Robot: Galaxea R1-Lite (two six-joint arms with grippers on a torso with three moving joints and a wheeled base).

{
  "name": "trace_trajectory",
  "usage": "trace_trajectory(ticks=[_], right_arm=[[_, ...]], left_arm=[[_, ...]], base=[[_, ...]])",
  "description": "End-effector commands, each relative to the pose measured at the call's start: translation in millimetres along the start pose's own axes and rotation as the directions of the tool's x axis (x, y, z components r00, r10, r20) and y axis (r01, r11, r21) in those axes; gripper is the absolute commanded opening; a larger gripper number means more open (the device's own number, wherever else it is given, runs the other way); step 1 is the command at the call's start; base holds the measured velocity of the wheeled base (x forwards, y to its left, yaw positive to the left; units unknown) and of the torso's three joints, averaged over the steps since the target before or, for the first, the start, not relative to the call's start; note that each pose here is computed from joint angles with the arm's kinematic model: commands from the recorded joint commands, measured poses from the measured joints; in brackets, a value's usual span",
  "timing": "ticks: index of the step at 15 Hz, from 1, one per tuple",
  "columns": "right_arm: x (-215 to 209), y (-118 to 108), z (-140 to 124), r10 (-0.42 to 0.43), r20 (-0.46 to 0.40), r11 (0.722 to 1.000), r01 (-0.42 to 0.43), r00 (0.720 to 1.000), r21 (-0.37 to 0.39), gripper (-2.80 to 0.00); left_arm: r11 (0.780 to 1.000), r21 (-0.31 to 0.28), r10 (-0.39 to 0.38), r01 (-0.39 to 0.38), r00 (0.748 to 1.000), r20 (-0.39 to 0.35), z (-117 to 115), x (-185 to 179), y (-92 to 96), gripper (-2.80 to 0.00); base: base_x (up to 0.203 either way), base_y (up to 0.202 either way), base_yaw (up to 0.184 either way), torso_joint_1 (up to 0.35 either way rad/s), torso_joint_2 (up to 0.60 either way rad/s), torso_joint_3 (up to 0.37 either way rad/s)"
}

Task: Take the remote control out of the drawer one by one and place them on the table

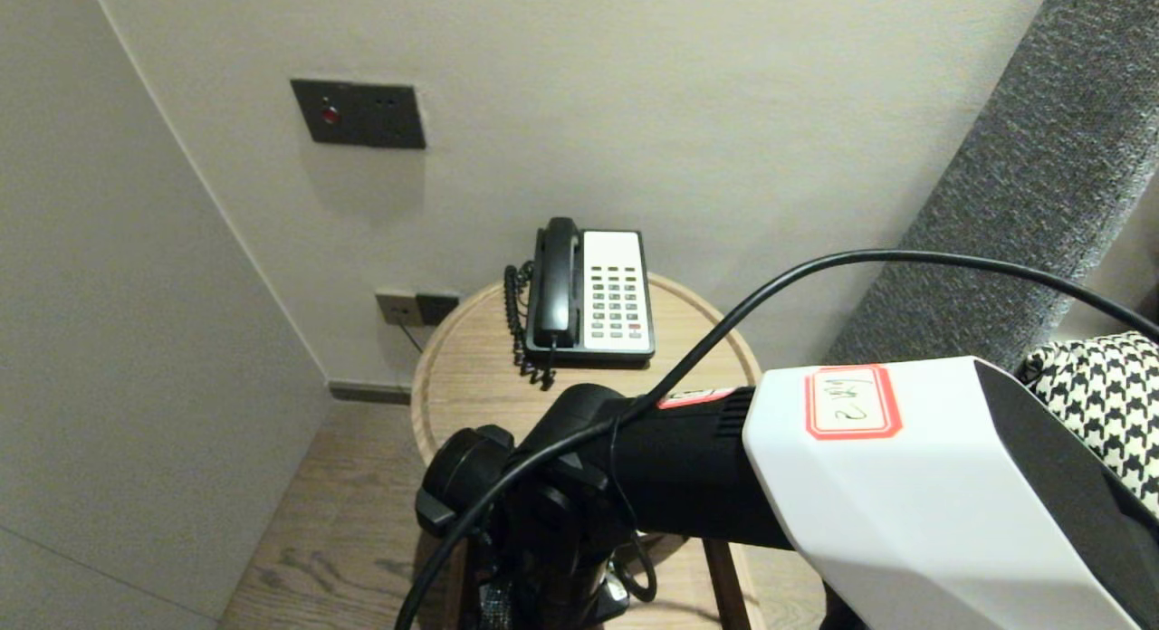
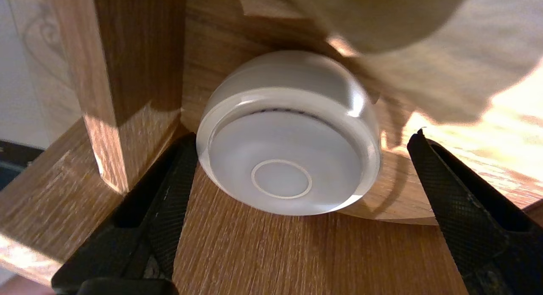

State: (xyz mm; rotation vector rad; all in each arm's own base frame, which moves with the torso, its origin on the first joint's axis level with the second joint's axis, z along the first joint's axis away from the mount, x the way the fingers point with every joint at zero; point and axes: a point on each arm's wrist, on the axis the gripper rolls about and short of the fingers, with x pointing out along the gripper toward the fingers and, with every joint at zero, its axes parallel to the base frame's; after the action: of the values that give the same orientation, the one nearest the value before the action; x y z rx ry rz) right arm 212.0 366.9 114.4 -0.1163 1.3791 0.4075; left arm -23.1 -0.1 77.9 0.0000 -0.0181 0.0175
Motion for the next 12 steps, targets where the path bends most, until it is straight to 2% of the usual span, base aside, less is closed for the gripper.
trace_trajectory(ticks=[1, 12], right_arm=[[-1.7, -0.3, -0.4, -0.006, 0.004, 1.0, 0.006, 1.0, 0.015, 0.0], [7.7, 1.2, 0.0, -0.028, 0.011, 0.999, 0.028, 1.0, 0.035, 0.0]], left_arm=[[1.0, 0.0, 0.001, -0.001, 1.0, 0.002, 0.0, -0.1, 0.0, -2.8], [1.0, 0.0, 0.001, -0.001, 1.0, 0.002, 0.0, -0.1, 0.0, -2.8]], base=[[0.0, 0.0, 0.0, 0.0, 0.0, 0.0], [0.0, 0.0, 0.0, 0.0, 0.0, 0.0]])
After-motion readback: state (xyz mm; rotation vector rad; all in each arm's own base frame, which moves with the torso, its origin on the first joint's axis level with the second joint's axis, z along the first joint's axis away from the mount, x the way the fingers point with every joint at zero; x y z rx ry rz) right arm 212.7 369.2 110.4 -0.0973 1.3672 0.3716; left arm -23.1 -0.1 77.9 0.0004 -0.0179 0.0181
